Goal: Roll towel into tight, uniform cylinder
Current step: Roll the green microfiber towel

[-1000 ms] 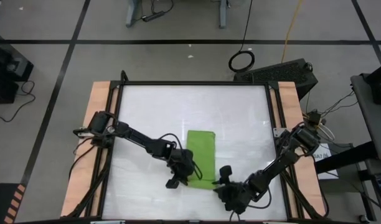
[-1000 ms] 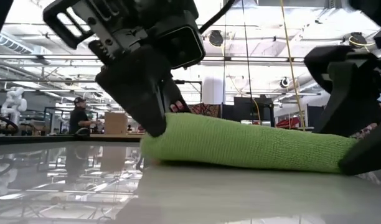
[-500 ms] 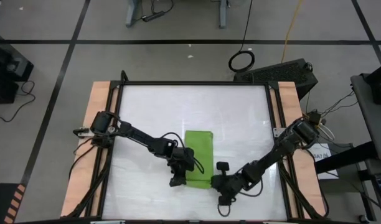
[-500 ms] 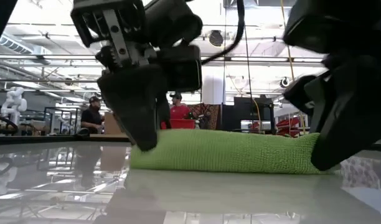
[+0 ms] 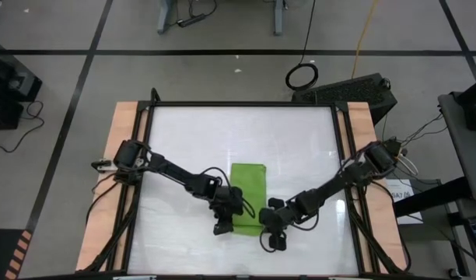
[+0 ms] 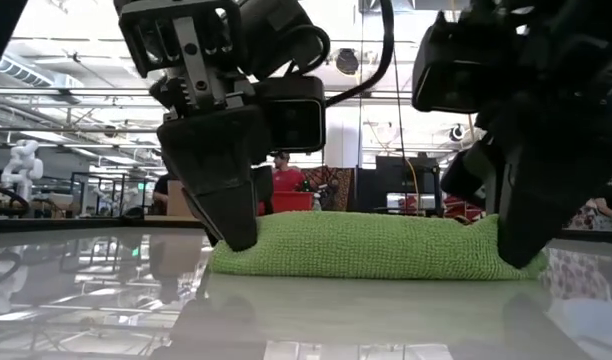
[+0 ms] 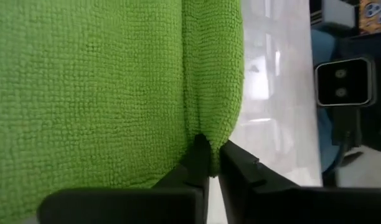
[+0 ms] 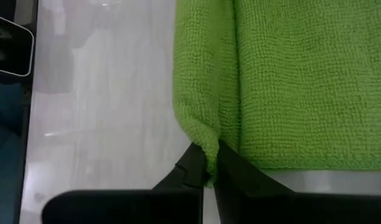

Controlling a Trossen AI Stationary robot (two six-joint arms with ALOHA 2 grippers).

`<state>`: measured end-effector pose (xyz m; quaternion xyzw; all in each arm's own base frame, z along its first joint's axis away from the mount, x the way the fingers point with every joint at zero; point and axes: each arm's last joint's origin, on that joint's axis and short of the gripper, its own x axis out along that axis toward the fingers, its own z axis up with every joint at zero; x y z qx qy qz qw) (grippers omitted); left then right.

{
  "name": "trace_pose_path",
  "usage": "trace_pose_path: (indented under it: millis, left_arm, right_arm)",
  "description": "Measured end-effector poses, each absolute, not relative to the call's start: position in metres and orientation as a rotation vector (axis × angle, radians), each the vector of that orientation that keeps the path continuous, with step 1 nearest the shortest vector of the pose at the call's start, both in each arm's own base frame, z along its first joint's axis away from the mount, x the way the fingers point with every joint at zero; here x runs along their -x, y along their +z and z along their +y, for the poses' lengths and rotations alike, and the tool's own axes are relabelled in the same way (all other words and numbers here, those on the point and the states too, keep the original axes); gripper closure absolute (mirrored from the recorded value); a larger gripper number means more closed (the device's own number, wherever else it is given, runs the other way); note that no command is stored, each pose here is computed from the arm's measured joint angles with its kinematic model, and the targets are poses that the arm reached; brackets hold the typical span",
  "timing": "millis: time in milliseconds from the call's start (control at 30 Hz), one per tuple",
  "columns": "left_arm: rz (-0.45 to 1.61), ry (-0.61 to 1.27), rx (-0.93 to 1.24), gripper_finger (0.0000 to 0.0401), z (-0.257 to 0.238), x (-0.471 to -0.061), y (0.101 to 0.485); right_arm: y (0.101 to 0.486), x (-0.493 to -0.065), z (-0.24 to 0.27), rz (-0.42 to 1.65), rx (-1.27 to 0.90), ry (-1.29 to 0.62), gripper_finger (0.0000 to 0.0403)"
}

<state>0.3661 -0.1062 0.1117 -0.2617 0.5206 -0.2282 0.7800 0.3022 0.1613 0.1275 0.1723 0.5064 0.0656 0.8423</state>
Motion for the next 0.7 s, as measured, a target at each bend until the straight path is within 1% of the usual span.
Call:
trace_pose_path:
  millis: [200, 367, 467, 600, 700]
  left_arm:
    - [1.062, -0.440, 0.369, 0.0312, -0.108, -0.362, 0.124]
    - [0.991, -0.411, 0.176, 0.0254, -0.113, -0.354, 0.146]
    - [1.019, -0.360, 0.059, 0.0224, -0.116, -0.346, 0.150]
    - [0.996, -0.355, -0.105, 0.0200, -0.132, -0.337, 0.155]
    - [0.958, -0.338, -0.359, 0.0196, -0.157, -0.325, 0.154]
  right_arm:
    - [0.128, -0.306, 0.153, 1.079, -0.386, 0.144, 0.0394]
    - [0.127, -0.309, 0.147, 1.079, -0.397, 0.136, 0.0394]
    - [0.127, -0.310, 0.145, 1.084, -0.410, 0.141, 0.0394]
    - [0.128, -0.312, 0.141, 1.081, -0.417, 0.132, 0.0394]
    - [0.128, -0.313, 0.139, 1.080, -0.422, 0.130, 0.0394]
